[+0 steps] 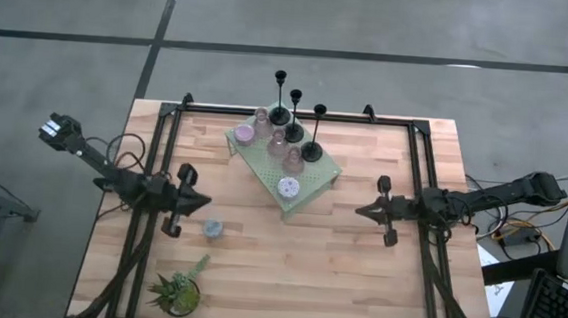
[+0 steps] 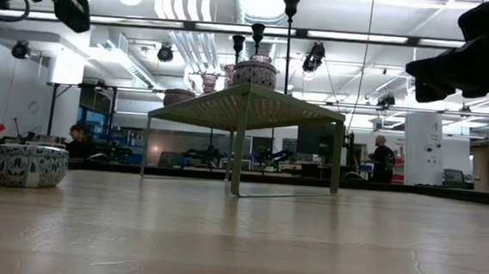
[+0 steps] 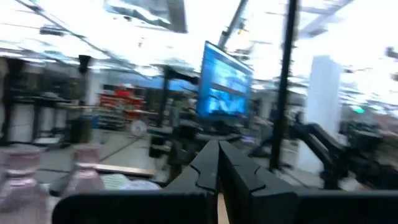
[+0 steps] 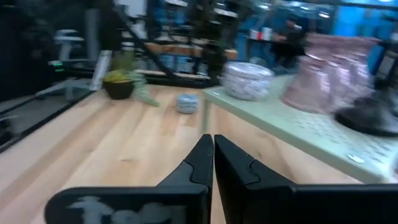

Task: Pick & Place candle stick holders
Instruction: Put the white scented candle on the shelf aligned with the pink glass candle holder

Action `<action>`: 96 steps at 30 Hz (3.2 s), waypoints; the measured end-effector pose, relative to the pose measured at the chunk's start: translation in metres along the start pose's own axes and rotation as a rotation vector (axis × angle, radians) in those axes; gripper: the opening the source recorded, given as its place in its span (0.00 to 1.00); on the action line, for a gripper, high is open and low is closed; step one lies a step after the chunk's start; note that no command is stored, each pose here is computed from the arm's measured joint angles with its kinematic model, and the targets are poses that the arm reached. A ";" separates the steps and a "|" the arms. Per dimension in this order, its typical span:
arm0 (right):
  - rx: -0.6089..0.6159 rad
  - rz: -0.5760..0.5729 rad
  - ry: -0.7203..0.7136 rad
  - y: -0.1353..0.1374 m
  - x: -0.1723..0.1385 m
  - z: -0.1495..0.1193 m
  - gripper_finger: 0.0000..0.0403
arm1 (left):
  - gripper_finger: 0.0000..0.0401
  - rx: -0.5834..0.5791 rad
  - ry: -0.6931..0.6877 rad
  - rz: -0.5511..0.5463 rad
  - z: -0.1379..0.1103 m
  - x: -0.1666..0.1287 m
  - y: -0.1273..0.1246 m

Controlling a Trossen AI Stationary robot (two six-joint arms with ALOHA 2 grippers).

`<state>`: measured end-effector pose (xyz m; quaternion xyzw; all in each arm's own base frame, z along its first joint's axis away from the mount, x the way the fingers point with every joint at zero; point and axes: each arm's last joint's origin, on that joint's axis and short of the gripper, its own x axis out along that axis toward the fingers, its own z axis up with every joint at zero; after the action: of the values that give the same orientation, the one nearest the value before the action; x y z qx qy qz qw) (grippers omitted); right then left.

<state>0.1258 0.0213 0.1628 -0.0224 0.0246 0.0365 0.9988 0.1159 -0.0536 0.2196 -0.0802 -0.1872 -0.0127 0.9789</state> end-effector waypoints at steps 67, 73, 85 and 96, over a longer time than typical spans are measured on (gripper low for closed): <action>0.082 -0.105 0.026 -0.003 0.000 -0.003 0.02 | 0.97 0.264 0.592 0.727 -0.066 0.224 -0.011; 0.082 -0.105 0.025 -0.003 0.000 -0.003 0.02 | 0.97 0.280 0.609 0.742 -0.072 0.223 -0.010; 0.082 -0.105 0.025 -0.003 0.000 -0.003 0.02 | 0.97 0.348 0.663 0.784 -0.082 0.218 -0.007; 0.082 -0.105 0.025 -0.003 0.000 -0.003 0.02 | 0.97 0.379 0.691 0.844 -0.085 0.211 -0.004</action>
<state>0.1263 0.0184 0.1603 0.0167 0.0373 -0.0173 0.9990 0.3432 -0.0698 0.2202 0.0378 0.1923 0.3873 0.9009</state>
